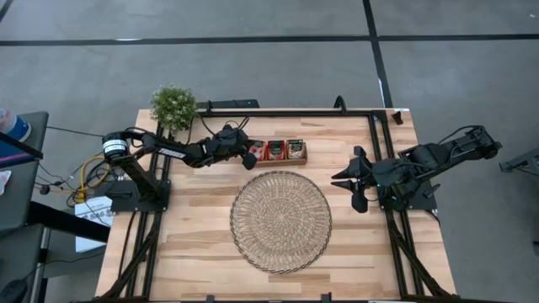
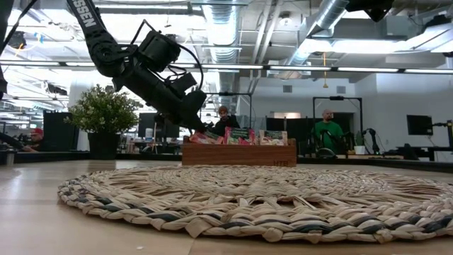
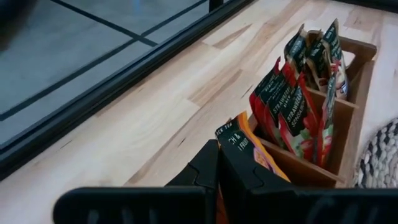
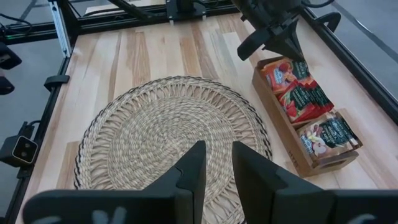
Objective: Pick & Place Tea
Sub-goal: Put the orange tea bag into the left section of the wooden organizer
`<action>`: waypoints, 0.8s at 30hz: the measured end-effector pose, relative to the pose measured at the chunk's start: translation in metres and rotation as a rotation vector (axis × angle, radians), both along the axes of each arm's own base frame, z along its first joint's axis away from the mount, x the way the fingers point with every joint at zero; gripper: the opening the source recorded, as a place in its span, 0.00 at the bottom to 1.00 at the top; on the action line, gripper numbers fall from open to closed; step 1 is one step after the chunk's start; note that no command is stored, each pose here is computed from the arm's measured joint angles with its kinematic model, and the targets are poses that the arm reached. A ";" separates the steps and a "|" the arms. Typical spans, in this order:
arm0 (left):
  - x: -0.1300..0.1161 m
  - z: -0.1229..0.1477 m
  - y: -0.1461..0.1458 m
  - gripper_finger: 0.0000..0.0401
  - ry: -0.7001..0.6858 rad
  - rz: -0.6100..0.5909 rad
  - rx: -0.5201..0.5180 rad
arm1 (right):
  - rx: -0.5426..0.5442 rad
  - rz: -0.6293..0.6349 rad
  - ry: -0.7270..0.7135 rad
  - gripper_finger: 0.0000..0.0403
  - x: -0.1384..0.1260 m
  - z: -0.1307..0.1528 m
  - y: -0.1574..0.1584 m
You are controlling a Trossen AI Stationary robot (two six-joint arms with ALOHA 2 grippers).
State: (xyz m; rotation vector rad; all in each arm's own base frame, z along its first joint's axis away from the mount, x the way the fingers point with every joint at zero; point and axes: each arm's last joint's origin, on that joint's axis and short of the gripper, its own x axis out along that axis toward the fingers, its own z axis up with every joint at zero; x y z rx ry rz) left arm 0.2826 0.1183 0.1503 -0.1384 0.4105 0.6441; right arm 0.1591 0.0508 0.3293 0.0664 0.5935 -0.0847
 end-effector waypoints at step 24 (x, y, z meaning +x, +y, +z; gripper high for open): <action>0.002 0.002 -0.001 0.04 -0.009 -0.078 0.025 | 0.000 0.001 0.000 0.18 0.000 0.000 0.000</action>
